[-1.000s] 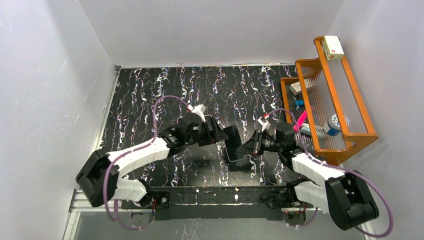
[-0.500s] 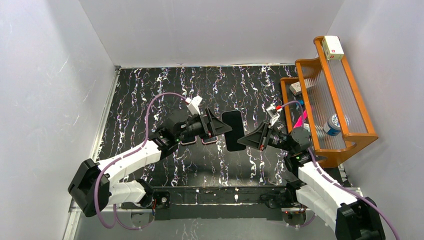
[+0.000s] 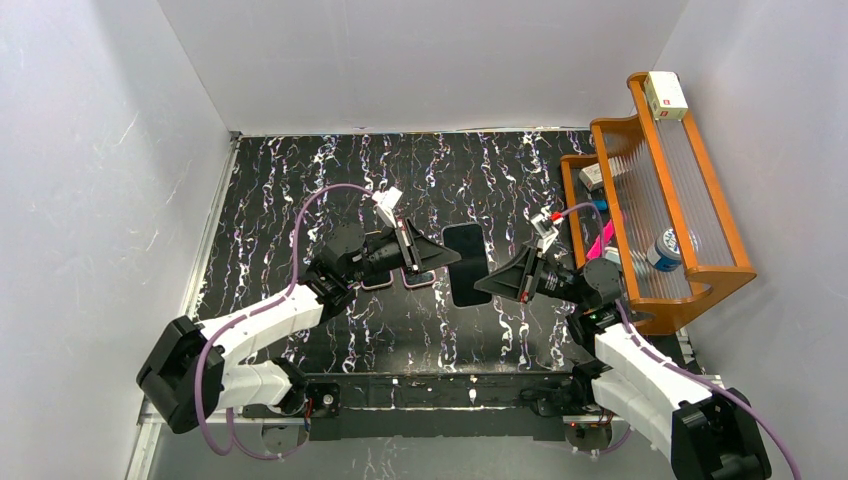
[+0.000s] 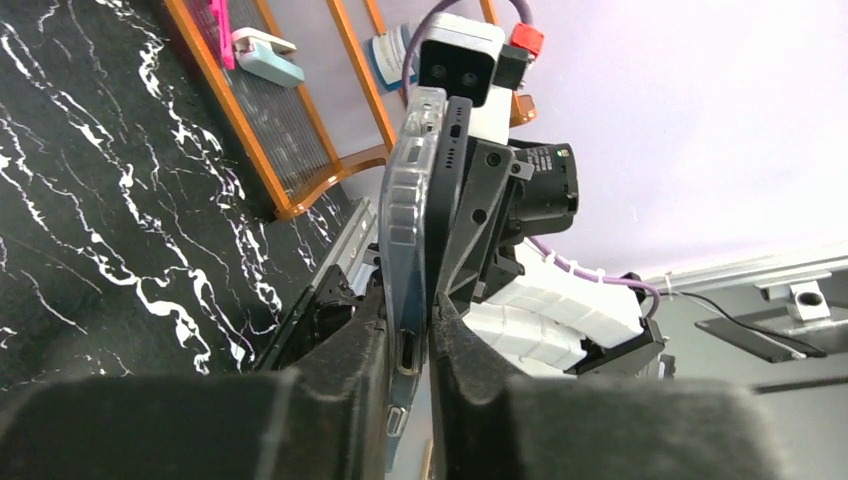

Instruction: Put the phone into the phone case

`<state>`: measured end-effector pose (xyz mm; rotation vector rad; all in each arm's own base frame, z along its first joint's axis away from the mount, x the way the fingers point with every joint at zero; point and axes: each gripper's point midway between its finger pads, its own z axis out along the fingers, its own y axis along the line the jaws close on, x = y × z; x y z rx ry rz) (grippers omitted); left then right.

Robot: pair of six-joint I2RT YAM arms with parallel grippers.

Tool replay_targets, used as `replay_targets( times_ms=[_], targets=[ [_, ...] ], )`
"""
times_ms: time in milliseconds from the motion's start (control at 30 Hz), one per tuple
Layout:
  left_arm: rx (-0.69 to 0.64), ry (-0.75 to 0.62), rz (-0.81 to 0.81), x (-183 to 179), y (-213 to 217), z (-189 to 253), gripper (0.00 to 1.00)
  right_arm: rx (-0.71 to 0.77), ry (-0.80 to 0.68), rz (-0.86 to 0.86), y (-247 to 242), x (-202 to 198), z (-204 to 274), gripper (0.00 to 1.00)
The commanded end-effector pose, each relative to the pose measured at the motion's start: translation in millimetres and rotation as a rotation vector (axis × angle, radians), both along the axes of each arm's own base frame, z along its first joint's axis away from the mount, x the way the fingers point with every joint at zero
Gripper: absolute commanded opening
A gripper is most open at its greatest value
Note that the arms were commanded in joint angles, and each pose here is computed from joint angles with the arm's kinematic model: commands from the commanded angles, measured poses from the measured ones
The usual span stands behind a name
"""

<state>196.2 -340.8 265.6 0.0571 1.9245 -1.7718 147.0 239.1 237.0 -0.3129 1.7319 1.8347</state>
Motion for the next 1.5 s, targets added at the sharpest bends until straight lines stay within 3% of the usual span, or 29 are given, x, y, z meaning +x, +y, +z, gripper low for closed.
replay_targets(
  times_ms=[0, 233, 333, 400, 567, 900, 1133, 1400, 1433, 1467],
  targets=[
    [-0.100, -0.064, -0.066, -13, -2, 26, 0.00, 0.018, -0.102, 0.004, 0, -3, 14, 0.09],
    [-0.097, -0.162, -0.138, -29, 1, 30, 0.00, -0.018, -0.115, 0.001, 2, 3, 23, 0.55],
    [-0.091, -0.193, -0.185, -38, 2, 29, 0.00, -0.008, -0.133, 0.011, 3, 4, 35, 0.66],
    [-0.082, -0.199, -0.210, -42, 2, 25, 0.00, -0.008, -0.140, 0.010, 4, 6, 38, 0.66],
    [-0.022, -0.152, -0.203, -38, 0, -5, 0.00, -0.030, -0.107, -0.008, 5, 12, 26, 0.44],
    [0.003, -0.158, -0.239, -46, 3, -20, 0.00, -0.012, -0.122, 0.013, 6, 9, 35, 0.50],
    [0.014, -0.160, -0.263, -51, 5, -27, 0.00, 0.034, -0.108, 0.032, 7, 7, 41, 0.40],
    [0.024, -0.156, -0.274, -54, 7, -34, 0.00, 0.040, -0.111, 0.033, 7, 7, 46, 0.42],
    [0.025, -0.156, -0.275, -54, 7, -34, 0.00, 0.041, -0.113, 0.034, 7, 7, 47, 0.40],
    [0.025, -0.155, -0.276, -54, 7, -35, 0.00, 0.043, -0.116, 0.036, 7, 7, 48, 0.31]
  ],
)
